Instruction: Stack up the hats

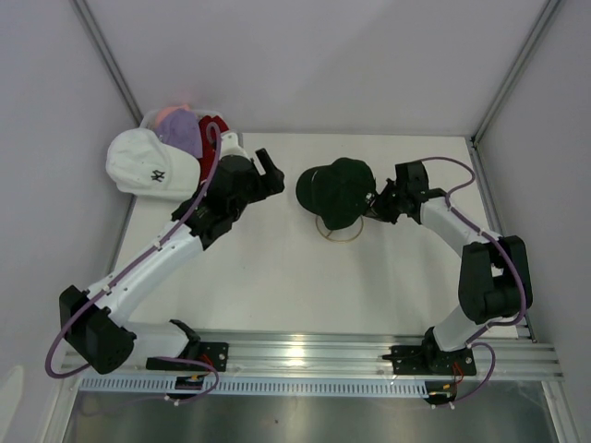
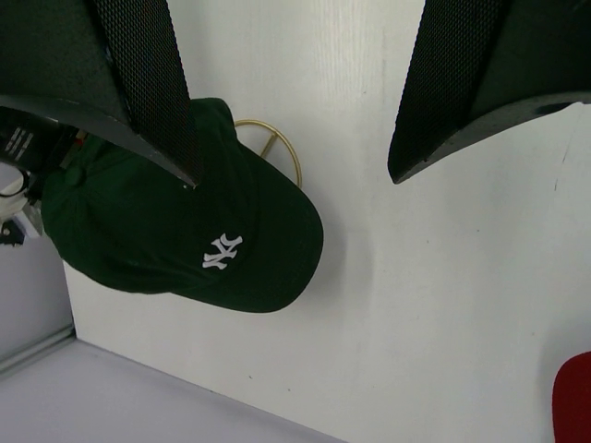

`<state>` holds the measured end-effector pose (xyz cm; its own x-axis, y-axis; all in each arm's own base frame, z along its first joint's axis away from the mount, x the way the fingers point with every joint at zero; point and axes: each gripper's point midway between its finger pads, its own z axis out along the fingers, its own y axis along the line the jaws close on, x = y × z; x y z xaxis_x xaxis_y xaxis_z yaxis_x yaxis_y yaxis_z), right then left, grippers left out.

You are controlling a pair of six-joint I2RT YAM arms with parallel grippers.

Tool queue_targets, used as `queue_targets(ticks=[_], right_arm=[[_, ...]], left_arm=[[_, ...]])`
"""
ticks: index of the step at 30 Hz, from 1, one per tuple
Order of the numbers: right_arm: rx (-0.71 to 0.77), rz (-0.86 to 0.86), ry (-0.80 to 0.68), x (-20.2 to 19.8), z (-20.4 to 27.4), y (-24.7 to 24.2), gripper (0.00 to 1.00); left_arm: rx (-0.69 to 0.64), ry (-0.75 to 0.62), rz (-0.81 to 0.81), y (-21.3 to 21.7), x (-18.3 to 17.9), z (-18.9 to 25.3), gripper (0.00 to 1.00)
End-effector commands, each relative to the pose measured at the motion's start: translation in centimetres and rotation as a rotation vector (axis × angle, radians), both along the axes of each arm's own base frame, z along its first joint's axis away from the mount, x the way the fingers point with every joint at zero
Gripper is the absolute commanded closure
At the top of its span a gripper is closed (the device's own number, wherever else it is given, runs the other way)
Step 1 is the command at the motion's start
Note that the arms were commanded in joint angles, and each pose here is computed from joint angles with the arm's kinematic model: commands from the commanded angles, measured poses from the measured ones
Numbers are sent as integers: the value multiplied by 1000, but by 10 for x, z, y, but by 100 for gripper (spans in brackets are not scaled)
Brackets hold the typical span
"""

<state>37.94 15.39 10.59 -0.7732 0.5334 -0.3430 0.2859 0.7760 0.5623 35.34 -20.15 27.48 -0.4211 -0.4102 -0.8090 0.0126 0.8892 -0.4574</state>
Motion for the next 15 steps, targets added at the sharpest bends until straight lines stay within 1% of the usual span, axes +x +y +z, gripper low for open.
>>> queue_targets(ticks=[1,3,7,9,10,12,14,15], right_arm=[[71,38,-2,-1,13,4,98],[60,40,-14,-1,24,-2,96],[92,26,-28,2,35,-13,97],[96,27,-29,3,37,-14,99],[97,29,-33,3,38,-13,100],[114,33,-35,4,41,-11,100],[135,31,-31,4,41,-9,100],[168,36,-29,5,43,-4,100]], left_arm=[[70,-84,-70,-12,3,28,16],[94,-93,-94,-13,2,28,15],[98,-171,-194,-27,0,47,15],[73,-239,-260,-42,-2,71,16],[101,-261,-303,-51,-4,73,16],[106,-328,-377,-68,-7,95,19],[167,-334,-444,-88,-9,87,21],[183,-352,-468,-97,-12,94,23]])
